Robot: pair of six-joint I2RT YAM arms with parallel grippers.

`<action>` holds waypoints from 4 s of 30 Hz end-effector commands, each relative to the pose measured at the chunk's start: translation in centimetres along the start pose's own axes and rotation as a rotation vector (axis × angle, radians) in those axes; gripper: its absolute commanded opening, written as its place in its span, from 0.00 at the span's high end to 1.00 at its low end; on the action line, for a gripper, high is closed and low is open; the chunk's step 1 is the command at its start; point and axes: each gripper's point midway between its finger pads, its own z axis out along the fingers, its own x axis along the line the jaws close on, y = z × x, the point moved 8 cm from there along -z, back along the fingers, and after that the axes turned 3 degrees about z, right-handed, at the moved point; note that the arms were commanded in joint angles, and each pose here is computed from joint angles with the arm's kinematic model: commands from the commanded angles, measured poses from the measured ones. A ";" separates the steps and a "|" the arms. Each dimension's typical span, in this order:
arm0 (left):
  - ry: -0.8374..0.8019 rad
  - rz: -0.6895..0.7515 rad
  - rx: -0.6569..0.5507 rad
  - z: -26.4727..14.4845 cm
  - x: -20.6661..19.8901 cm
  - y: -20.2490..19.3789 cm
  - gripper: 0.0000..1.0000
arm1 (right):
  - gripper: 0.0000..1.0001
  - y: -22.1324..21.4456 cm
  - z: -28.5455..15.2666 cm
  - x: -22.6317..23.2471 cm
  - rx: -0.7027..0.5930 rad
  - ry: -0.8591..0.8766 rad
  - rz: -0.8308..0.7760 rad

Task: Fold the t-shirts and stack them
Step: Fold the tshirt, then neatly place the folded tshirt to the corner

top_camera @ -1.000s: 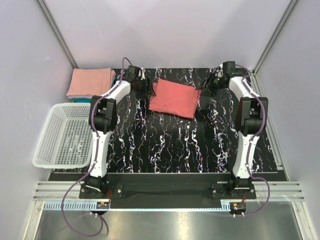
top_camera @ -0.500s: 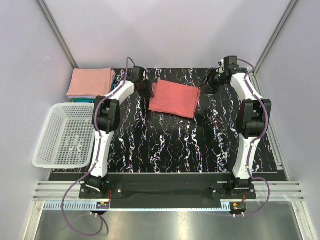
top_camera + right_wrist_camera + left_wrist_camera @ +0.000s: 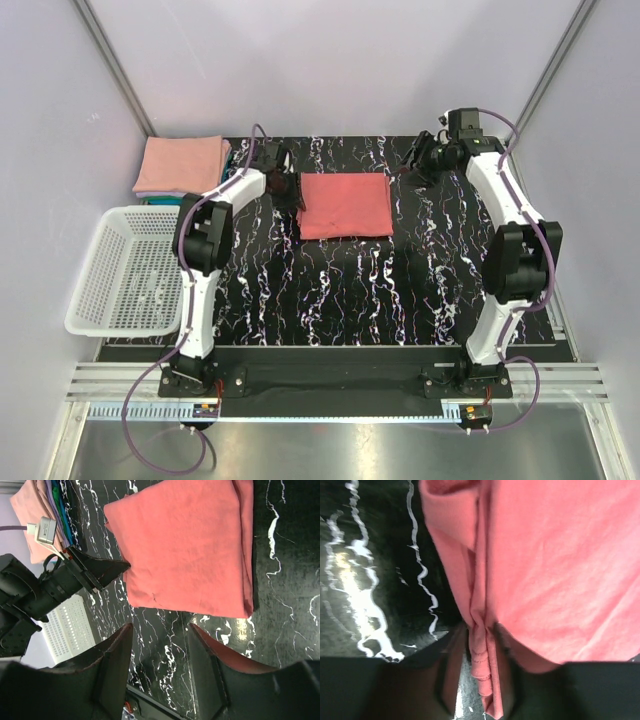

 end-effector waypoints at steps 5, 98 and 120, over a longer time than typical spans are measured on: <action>0.041 -0.074 -0.006 -0.5 1.7 1.8 0.43 | 0.44 -0.6 -2.4 0.6 -0.090 0.003 -0.056; 0.614 0.061 -0.784 -28.6 16.1 19.6 1.00 | 0.46 6.8 7.9 1.4 -0.062 0.267 -0.002; 0.775 0.059 -0.861 -30.3 19.5 20.3 1.00 | 0.45 7.6 9.8 1.0 -0.048 0.288 0.016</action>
